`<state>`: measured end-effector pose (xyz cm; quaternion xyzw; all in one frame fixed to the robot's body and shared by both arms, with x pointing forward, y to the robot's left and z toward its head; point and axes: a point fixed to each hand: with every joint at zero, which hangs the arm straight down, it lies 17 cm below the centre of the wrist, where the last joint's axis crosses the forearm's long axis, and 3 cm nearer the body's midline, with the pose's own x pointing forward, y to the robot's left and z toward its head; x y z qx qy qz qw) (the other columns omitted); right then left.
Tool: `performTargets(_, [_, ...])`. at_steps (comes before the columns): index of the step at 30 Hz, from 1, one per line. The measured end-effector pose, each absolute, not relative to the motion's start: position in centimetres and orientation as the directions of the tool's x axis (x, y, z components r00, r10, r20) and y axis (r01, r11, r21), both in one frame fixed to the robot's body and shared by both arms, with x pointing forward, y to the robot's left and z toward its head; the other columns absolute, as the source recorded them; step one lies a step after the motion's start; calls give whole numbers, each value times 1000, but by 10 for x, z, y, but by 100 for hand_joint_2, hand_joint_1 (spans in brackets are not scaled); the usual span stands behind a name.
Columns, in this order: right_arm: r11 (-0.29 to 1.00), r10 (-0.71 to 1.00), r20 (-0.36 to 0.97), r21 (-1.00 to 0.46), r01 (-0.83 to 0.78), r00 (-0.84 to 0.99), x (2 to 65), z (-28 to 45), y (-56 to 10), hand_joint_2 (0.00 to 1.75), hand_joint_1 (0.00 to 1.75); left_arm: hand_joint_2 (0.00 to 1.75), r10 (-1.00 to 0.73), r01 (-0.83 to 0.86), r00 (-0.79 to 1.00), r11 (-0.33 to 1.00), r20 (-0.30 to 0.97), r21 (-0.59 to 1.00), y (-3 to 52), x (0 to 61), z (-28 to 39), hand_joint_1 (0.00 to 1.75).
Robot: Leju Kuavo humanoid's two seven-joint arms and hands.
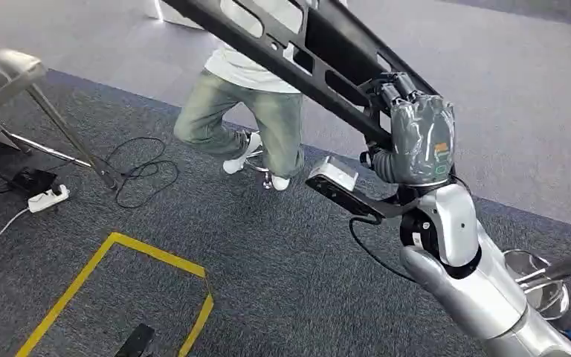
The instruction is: Take the parts from the cabinet and place them on the table.
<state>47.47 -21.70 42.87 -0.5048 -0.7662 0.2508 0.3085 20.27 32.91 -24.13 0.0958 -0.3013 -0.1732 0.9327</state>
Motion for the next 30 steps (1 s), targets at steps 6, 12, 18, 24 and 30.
performTargets(6, [440, 895, 284, -691, 573, -344, 475, 428, -212, 175, 175, 175, -364, 254, 762, 929, 536, 270, 327, 196, -243, 0])
performTargets(12, [465, 882, 309, -692, 552, -356, 474, 425, -209, 175, 175, 175, -354, 251, 765, 933, 539, 257, 324, 195, -243, 0])
performTargets(18, [486, 870, 322, -682, 546, -373, 472, 430, -206, 175, 175, 175, -346, 242, 764, 936, 544, 255, 325, 197, -242, 0])
performTargets(24, [487, 870, 325, -683, 544, -371, 472, 428, -206, 175, 175, 175, -344, 239, 763, 937, 547, 256, 326, 198, -242, 0])
performTargets(30, [487, 870, 327, -685, 542, -369, 472, 426, -207, 175, 175, 175, -344, 240, 763, 937, 547, 254, 324, 198, -242, 0])
